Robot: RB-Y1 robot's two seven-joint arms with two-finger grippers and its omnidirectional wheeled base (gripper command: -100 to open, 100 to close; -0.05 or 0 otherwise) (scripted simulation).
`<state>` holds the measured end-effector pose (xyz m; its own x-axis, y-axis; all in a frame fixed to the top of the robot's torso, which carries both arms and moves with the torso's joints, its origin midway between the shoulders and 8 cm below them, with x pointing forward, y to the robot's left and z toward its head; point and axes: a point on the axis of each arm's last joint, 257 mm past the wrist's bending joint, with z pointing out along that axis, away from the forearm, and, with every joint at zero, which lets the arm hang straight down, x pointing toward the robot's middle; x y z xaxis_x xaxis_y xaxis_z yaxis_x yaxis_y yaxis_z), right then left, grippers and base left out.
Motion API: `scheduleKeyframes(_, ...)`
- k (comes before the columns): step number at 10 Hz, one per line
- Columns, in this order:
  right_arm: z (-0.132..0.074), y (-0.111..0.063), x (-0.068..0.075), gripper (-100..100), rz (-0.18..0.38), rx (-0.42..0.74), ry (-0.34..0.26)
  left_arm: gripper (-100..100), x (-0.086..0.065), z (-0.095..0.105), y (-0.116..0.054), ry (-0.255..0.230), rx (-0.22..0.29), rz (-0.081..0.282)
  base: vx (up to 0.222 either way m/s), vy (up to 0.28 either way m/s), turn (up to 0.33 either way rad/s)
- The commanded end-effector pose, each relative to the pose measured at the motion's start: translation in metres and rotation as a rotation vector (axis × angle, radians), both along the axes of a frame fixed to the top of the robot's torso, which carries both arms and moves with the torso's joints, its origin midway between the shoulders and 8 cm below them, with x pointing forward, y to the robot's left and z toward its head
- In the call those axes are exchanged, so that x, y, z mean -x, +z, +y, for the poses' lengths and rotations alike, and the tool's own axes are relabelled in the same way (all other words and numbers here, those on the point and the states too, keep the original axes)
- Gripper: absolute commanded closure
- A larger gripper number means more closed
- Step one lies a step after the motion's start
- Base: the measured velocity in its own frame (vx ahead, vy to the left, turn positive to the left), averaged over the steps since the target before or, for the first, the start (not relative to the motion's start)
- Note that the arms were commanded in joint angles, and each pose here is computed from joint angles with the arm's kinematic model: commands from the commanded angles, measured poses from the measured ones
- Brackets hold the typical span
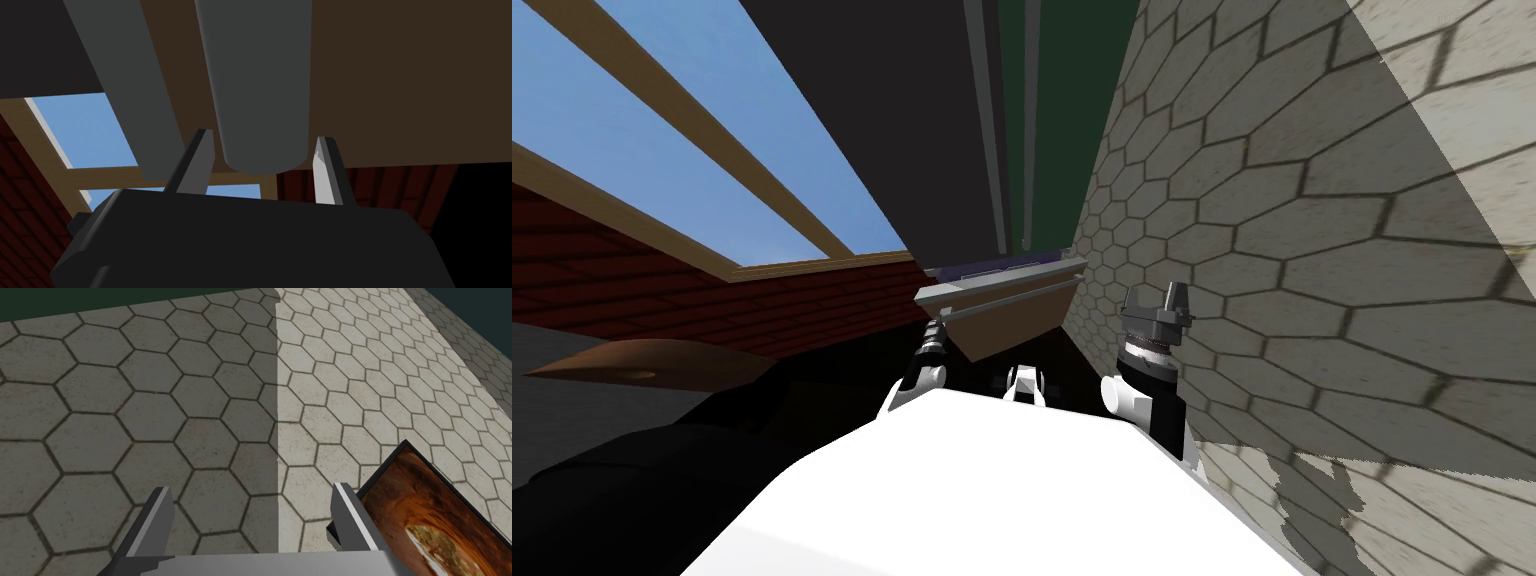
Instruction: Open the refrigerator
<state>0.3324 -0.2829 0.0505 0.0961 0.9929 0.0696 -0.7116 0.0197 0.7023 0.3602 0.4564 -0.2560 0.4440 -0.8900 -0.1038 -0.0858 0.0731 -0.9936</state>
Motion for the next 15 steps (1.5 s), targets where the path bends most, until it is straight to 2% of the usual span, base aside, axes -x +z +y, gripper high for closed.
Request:
scheduleKeyframes(1, 0.000, 0.000, 0.000, 0, 0.000, 0.000, 0.000, 100, -0.015, 0.012, -0.004, 0.010, -0.031, 0.007, -0.115, -0.023, -0.008)
scheduleKeyframes(3, 0.000, 0.000, 0.000, 0, 0.000, 0.000, 0.000, 100, -0.033, 0.006, -0.010, -0.003, -0.007, 0.000, -0.110, -0.037, 0.018)
scheduleKeyframes(4, 0.000, 0.000, 0.000, 0, 0.000, 0.000, 0.000, 100, -0.031, 0.006, -0.020, 0.000, 0.002, 0.018, -0.019, 0.001, -0.003)
scheduleKeyframes(5, 0.000, 0.000, 0.000, 0, 0.000, 0.000, 0.000, 100, -0.041, 0.018, -0.009, 0.009, -0.039, 0.005, -0.109, -0.019, 0.018)
scheduleKeyframes(7, 0.000, 0.000, 0.000, 0, 0.000, 0.000, 0.000, 100, -0.059, 0.011, -0.010, -0.004, -0.020, -0.009, -0.091, -0.038, 0.014)
scheduleKeyframes(9, 0.000, 0.000, 0.000, 0, 0.000, 0.000, 0.000, 100, -0.056, 0.012, -0.026, -0.001, -0.006, 0.021, -0.011, 0.012, -0.009)
scheduleKeyframes(10, 0.000, 0.000, 0.000, 0, 0.000, 0.000, 0.000, 100, -0.071, 0.022, -0.012, 0.006, -0.042, 0.000, -0.096, -0.022, 0.012)
scheduleKeyframes(11, 0.000, 0.000, 0.000, 0, 0.000, 0.000, 0.000, 100, -0.080, 0.019, -0.008, -0.001, -0.036, -0.013, -0.149, -0.027, 0.016)
scheduleKeyframes(12, 0.000, 0.000, 0.000, 0, 0.000, 0.000, 0.000, 100, -0.085, 0.016, -0.013, -0.005, -0.025, -0.007, -0.082, -0.017, 0.010)
scheduleKeyframes(13, 0.000, 0.000, 0.000, 0, 0.000, 0.000, 0.000, 100, -0.083, 0.016, -0.026, -0.003, -0.014, 0.016, -0.017, -0.011, 0.005)
scheduleKeyframes(14, 0.000, 0.000, 0.000, 0, 0.000, 0.000, 0.000, 100, -0.100, 0.025, -0.011, 0.004, -0.044, -0.006, -0.104, -0.055, 0.010)
scheduleKeyframes(15, 0.000, 0.000, 0.000, 0, 0.000, 0.000, 0.000, 100, -0.112, 0.020, -0.011, -0.006, -0.031, -0.012, -0.138, -0.029, 0.038)
